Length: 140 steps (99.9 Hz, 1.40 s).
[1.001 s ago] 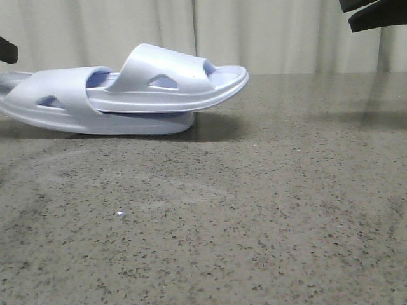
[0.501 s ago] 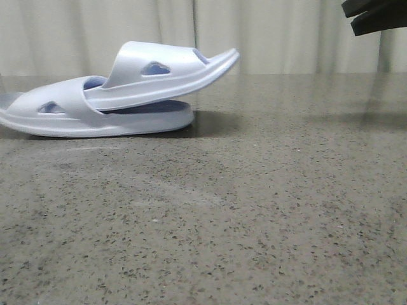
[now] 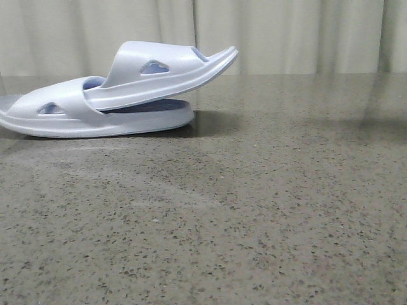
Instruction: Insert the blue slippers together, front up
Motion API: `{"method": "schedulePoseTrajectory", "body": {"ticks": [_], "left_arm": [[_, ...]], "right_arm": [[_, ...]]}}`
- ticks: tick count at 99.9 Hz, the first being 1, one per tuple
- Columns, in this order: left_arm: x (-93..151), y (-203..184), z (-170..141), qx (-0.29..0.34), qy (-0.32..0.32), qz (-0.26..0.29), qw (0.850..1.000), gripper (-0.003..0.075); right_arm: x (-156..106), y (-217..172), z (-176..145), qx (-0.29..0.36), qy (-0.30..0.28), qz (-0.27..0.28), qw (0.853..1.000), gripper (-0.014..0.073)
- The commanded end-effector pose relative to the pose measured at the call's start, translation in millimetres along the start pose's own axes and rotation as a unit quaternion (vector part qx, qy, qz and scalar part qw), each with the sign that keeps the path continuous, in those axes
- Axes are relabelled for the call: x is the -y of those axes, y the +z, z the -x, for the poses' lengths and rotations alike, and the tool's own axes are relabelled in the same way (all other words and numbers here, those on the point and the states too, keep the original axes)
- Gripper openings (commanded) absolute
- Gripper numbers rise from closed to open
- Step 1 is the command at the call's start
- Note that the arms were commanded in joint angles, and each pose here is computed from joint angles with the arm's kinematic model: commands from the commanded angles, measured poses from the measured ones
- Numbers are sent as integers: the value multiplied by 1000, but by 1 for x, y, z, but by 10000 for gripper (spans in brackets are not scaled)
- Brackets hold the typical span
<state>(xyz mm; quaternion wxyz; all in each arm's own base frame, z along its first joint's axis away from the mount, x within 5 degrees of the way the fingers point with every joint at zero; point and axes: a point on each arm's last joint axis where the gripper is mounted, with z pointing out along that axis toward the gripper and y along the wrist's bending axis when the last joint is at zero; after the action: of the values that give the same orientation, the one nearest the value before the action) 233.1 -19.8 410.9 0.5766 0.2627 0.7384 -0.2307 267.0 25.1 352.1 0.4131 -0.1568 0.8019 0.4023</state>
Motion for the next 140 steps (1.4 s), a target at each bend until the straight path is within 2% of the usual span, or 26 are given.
{"method": "schedulePoseTrajectory", "body": {"ticks": [1,12,27,33,43,51,62,76,92,109,140], "left_arm": [[17,-18,27,83,14,64,994,15],[38,-33,29,128,32,132,982,15],[59,-42,4,113,88,173,974,15],[66,-46,-8,107,101,178,973,15],[71,-50,-36,102,75,183,975,15],[75,-54,-59,114,18,187,976,15],[81,-56,-87,99,12,186,978,15],[84,-61,-119,107,-42,198,973,15],[92,-64,-148,124,-59,185,973,15],[96,-68,-152,145,-62,181,971,15],[99,-68,-151,150,-66,167,972,15]], "right_arm": [[-28,-11,4,69,-36,-3,997,-87],[-46,-10,-11,102,-69,-55,991,-87],[-71,-15,-35,148,-120,-115,975,-87],[-72,-15,-47,157,-123,-140,970,-87],[-76,-17,-70,158,-135,-155,966,-87],[-73,-19,-93,151,-130,-168,965,-87],[-66,-25,-124,148,-121,-188,963,-87],[-63,-37,-154,160,-117,-201,959,-87],[-62,-46,-180,180,-103,-193,959,-87],[-65,-52,-187,205,-92,-182,957,-89],[-64,-52,-187,206,-92,-184,957,-89]]}}
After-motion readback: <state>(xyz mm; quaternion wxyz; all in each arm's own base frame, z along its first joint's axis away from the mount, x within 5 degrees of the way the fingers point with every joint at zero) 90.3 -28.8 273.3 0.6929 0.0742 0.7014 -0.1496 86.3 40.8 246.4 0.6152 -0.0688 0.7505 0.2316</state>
